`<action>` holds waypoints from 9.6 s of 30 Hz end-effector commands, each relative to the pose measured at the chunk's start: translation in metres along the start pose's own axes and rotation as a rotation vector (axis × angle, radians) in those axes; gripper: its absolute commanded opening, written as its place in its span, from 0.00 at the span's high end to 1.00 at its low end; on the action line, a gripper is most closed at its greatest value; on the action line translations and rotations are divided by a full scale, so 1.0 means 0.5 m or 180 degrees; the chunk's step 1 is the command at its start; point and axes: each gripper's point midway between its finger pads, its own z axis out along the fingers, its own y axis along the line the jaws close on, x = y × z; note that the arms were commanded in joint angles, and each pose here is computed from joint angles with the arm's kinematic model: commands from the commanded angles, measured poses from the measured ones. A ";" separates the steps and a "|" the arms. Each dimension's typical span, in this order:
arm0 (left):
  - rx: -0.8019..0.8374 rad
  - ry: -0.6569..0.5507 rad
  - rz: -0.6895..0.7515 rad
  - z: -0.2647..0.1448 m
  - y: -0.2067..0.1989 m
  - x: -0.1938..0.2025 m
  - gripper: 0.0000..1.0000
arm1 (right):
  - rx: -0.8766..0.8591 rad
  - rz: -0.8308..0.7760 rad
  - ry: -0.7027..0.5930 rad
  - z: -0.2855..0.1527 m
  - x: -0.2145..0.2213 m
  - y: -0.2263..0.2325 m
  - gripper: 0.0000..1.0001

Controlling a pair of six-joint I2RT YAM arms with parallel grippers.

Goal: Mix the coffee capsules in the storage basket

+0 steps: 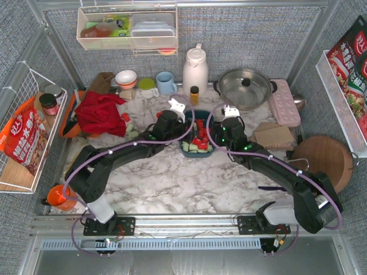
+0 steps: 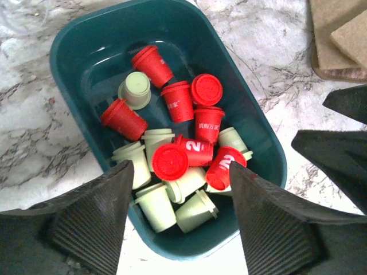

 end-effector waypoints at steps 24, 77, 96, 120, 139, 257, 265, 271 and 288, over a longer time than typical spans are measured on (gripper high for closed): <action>-0.2775 -0.0304 -0.0868 -0.288 0.481 0.087 0.08 | -0.0092 0.0062 0.0018 0.008 0.002 0.009 0.33; 0.0175 -0.0922 0.0854 -0.189 0.093 0.019 0.55 | -0.0848 -0.0069 0.0286 -0.061 -0.055 0.097 0.33; 0.1440 -0.1465 0.1536 -0.196 -0.142 0.016 0.55 | -0.2204 -0.0481 0.0778 -0.142 -0.017 0.282 0.41; 0.0957 -0.1663 0.1287 -0.203 -0.101 -0.008 0.08 | -0.1668 -0.0554 0.0637 -0.099 -0.019 0.253 0.85; -0.2006 -0.0906 0.0078 -0.275 0.253 0.054 0.01 | -0.0164 -0.0575 0.0577 0.167 -0.028 0.131 0.43; -0.0671 -0.1697 0.0168 -0.187 0.109 -0.014 0.01 | -0.0619 -0.0117 0.0376 0.075 -0.056 0.163 0.64; -0.1423 -0.0887 -0.0416 -0.123 0.267 -0.006 0.01 | -0.0272 -0.0475 0.0521 0.150 -0.032 0.134 0.38; -0.1442 -0.0446 -0.0318 -0.046 0.342 -0.019 0.01 | -0.0297 -0.0562 0.0532 0.164 -0.040 0.134 0.32; -0.0840 0.0372 0.0283 0.124 0.458 -0.027 0.04 | -0.0563 -0.0400 0.0599 0.156 -0.035 0.128 0.32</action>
